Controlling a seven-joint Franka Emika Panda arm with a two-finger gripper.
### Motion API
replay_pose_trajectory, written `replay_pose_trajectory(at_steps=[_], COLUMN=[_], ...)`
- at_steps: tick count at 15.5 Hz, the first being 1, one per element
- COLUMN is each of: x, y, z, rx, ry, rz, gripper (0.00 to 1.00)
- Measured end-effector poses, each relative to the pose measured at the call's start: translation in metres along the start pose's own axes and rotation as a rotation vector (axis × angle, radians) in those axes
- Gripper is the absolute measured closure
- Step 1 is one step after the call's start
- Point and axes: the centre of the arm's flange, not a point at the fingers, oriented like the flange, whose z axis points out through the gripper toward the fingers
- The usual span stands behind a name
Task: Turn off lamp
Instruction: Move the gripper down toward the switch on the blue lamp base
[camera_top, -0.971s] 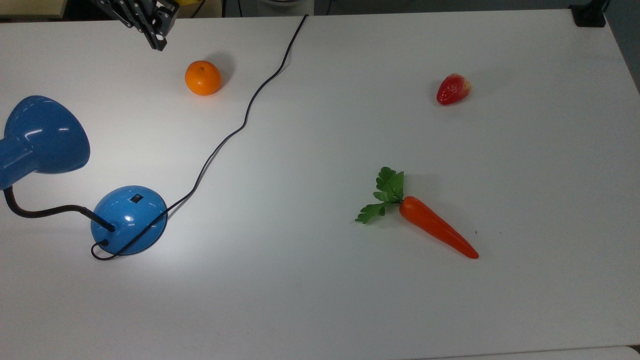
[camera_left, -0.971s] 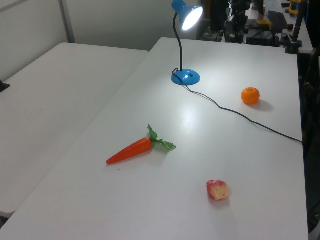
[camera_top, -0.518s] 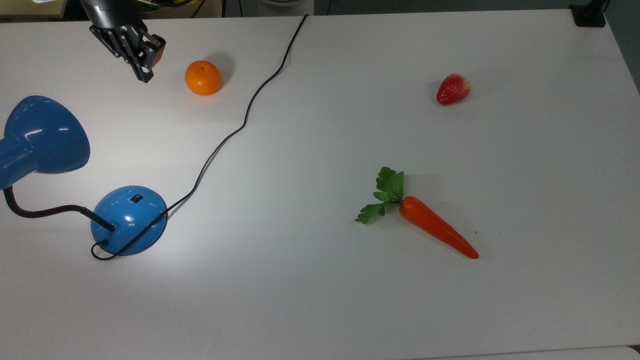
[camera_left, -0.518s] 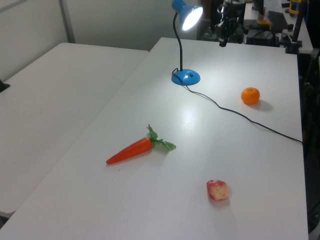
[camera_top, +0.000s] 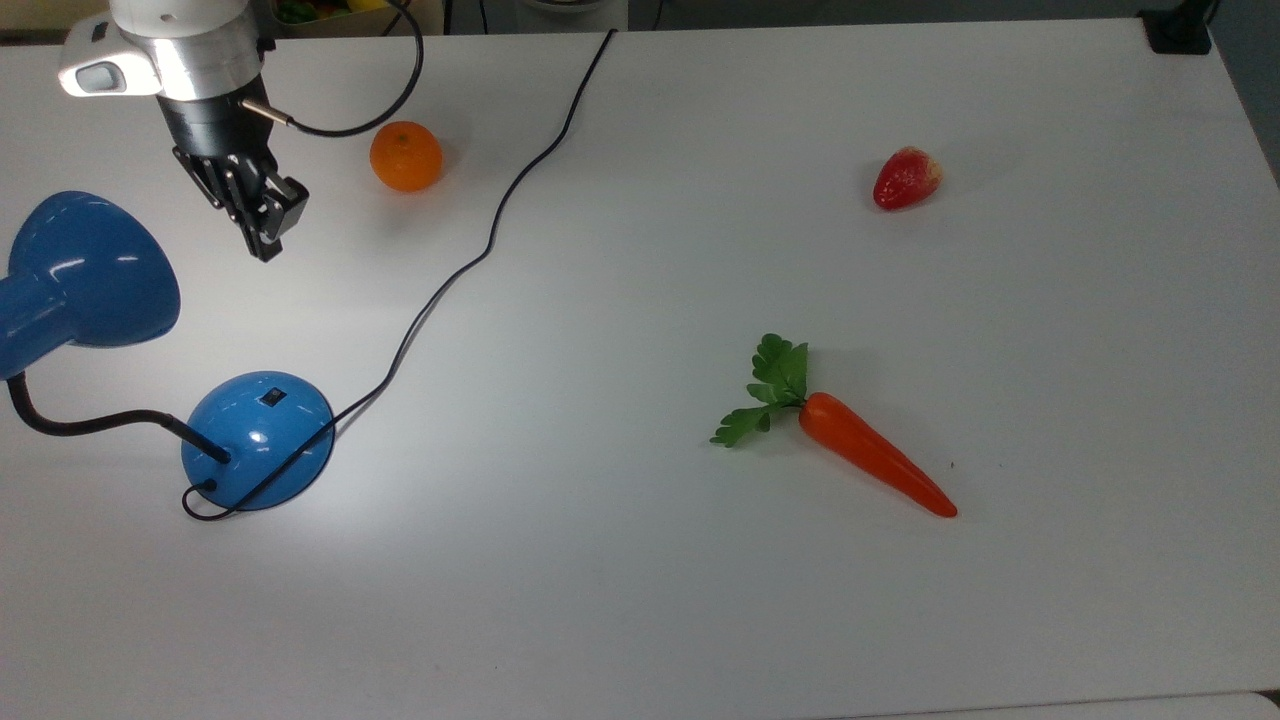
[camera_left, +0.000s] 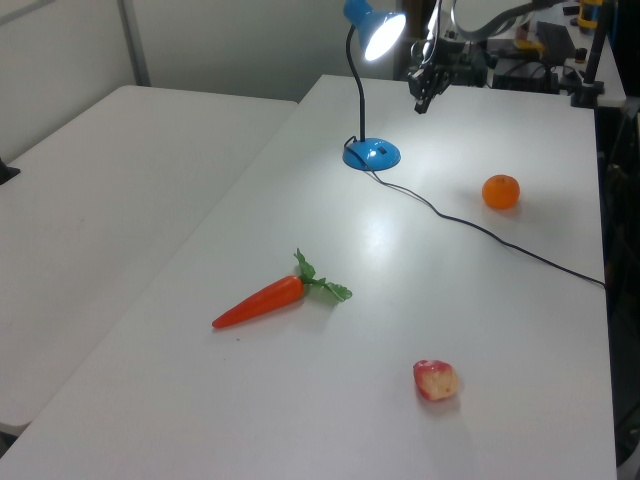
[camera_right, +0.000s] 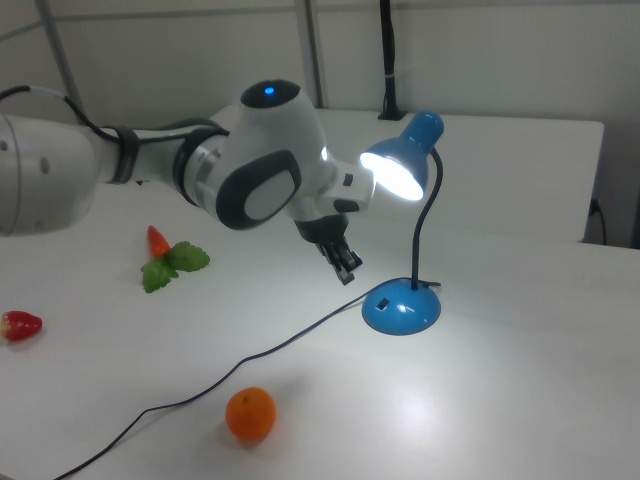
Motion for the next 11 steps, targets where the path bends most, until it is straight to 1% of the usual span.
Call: replay_pose_trajectory(at_steps=[3,6,8,9,11], x=[0.003,0.005,0.008,0.01,0.011], y=[-0.002,-0.004,-0.005,-0.005,-0.009], z=[0.023,0.036,0.043,0.051,0.066], rx=[-0.001,0.0,0.005,0.007,0.013], ry=[0.029,0.049,0.085,0.11,0.148], rz=[0.026,0.029,0.029,0.03,0.028], gripper=[0.89,0.89,0.89,0.91,0.91])
